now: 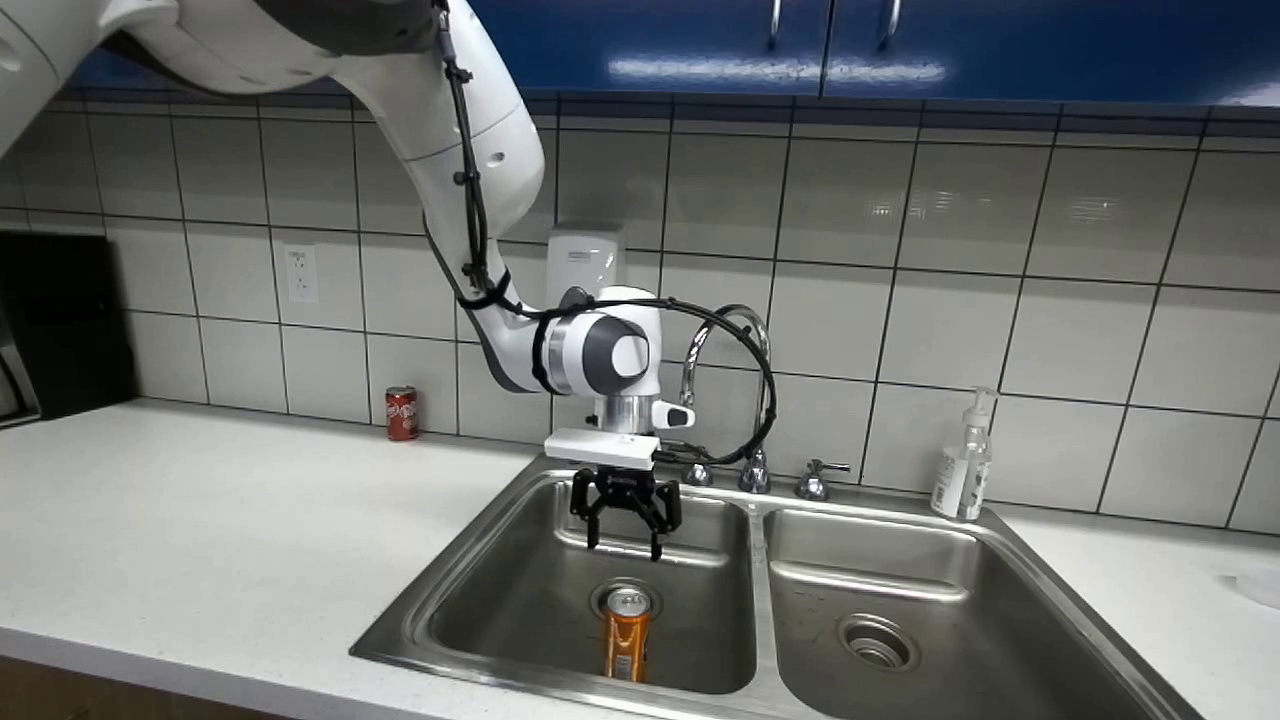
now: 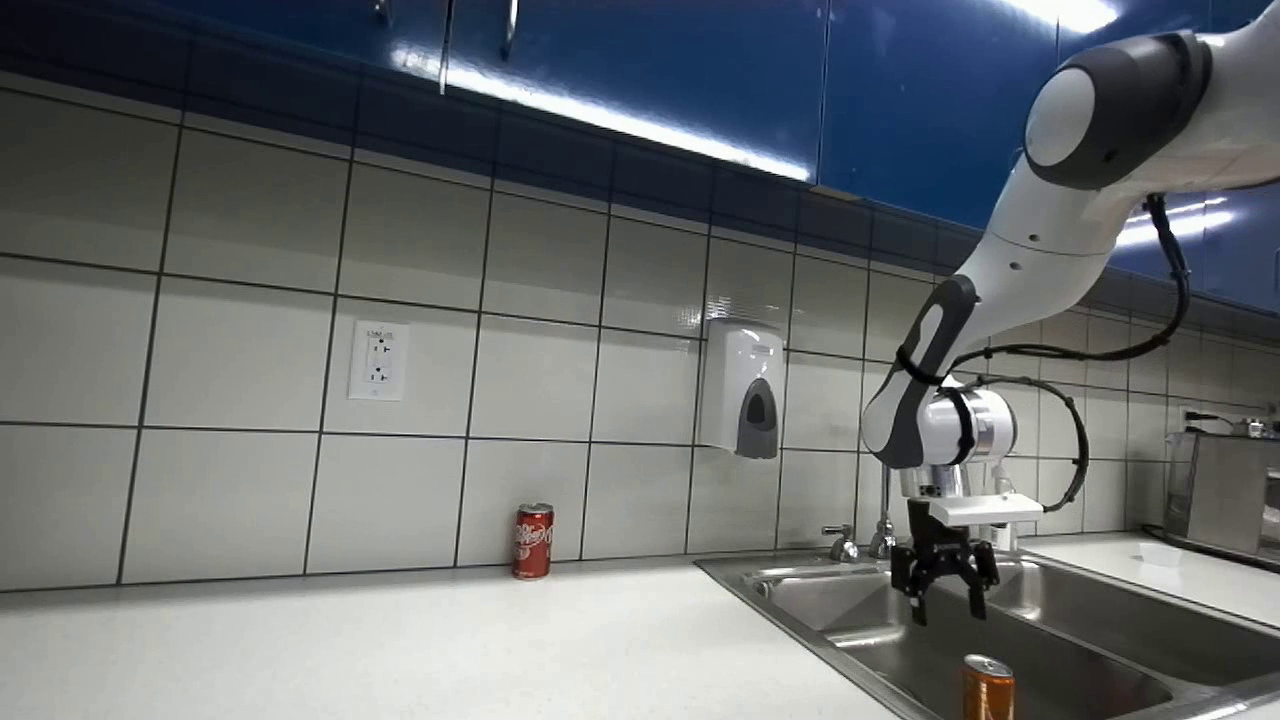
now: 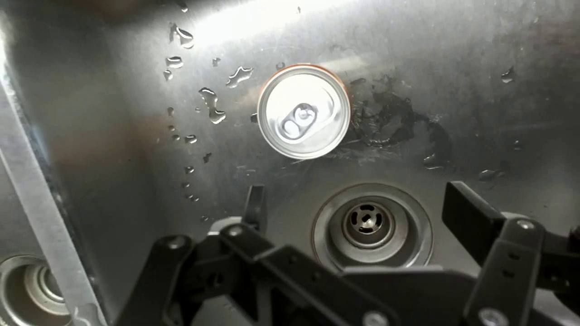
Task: Lift the orange bottle can and put it in the sink
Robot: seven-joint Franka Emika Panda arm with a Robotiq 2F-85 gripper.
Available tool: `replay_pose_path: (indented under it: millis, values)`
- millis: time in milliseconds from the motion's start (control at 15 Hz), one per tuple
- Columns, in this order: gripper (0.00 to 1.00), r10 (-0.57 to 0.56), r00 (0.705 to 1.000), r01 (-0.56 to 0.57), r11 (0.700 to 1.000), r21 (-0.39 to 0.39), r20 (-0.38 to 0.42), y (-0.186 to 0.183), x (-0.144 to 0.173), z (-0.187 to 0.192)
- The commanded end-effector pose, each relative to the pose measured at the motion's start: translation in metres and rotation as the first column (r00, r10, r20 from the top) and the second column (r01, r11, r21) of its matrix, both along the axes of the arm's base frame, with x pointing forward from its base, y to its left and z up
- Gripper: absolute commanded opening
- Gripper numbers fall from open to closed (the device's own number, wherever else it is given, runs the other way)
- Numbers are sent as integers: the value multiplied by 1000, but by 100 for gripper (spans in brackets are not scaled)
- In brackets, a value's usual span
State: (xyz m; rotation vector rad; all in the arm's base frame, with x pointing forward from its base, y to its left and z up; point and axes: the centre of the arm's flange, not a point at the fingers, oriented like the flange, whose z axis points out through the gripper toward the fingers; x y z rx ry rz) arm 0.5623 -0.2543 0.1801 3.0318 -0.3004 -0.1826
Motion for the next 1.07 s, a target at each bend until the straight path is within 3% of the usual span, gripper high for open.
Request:
replay_pose_path:
  millis: [0, 533, 1000]
  values:
    - [100, 67, 997, -67, 998, -6, 38, 24, -21, 44]
    - [100, 162, 985, -160, 986, -44, 57, 70, -55, 97]
    - [100, 237, 971, -235, 970, -58, 28, 128, -106, 109]
